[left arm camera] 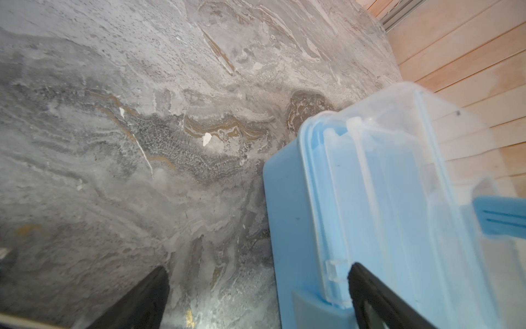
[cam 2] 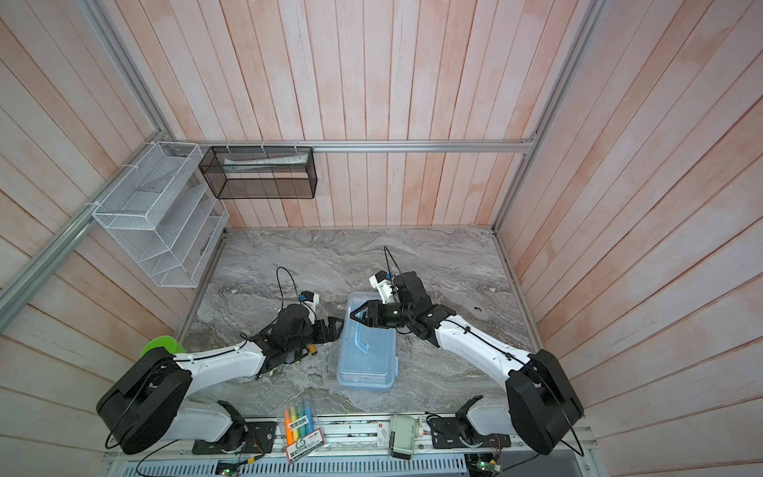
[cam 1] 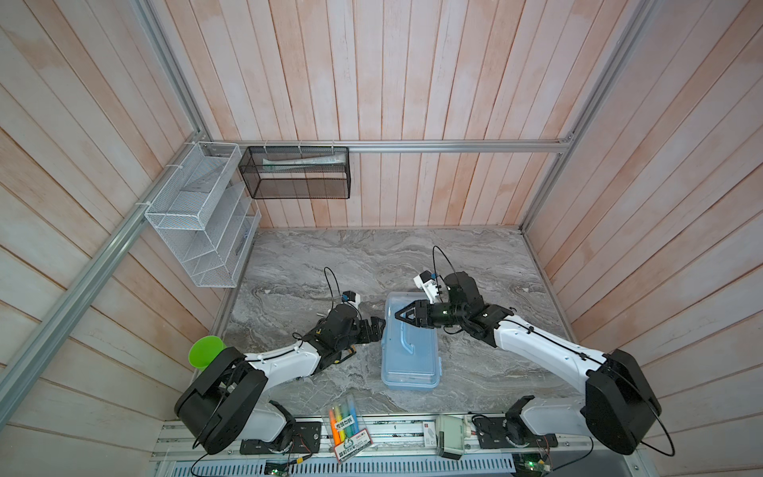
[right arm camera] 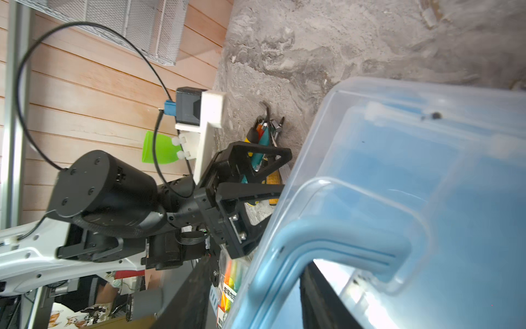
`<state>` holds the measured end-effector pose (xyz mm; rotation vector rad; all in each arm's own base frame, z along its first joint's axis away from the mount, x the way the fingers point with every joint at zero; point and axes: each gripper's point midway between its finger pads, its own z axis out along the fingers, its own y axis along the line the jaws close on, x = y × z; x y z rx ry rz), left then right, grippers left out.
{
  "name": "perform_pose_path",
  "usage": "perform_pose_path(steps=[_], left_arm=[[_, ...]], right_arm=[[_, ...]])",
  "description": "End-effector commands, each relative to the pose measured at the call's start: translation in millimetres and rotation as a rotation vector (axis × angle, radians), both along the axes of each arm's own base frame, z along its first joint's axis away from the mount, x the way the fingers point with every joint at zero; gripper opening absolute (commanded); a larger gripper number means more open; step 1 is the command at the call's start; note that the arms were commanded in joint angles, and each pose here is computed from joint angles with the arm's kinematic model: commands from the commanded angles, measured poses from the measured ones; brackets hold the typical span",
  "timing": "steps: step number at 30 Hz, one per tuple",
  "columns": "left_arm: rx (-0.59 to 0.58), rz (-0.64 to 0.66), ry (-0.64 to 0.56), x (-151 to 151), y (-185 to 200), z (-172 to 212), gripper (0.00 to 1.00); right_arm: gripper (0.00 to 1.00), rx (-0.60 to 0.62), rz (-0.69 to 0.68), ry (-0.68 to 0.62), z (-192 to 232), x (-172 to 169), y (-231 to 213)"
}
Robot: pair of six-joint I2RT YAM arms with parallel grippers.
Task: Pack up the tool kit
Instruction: 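Close the right gripper on the blue handle while the left gripper waits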
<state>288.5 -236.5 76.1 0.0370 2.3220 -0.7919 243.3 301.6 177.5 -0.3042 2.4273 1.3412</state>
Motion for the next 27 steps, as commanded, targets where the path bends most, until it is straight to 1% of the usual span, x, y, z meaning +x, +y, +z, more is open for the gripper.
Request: perform_pose_path(steps=[1,4,8,11,16,22,25,27], left_arm=[[0.004,-0.003,-0.017,2,-2,8,1.0],[0.013,0.0,-0.015,2,-1,7,1.0],[0.029,-0.002,-0.013,3,0,10,1.0],[0.045,0.004,-0.011,1,3,10,1.0],[0.058,0.02,0.012,-7,11,11,1.0],[0.083,0.04,-0.012,-14,24,13,1.0],[0.097,0.051,-0.027,-13,28,17,1.0],[0.094,0.061,-0.03,-13,30,17,1.0]], right_arm=[[0.48,-0.139,-0.055,-0.114,13,13,-19],[0.48,-0.271,-0.119,-0.139,12,20,-39],[0.52,-0.363,-0.197,-0.154,26,24,-56],[0.54,-0.471,-0.238,-0.183,33,20,-58],[0.57,-0.654,-0.266,-0.147,31,10,-52],[0.58,-0.778,-0.254,-0.139,24,-4,-30],[0.58,-0.792,-0.242,-0.164,25,-9,-16],[0.58,-0.806,-0.229,-0.155,21,-11,-10]])
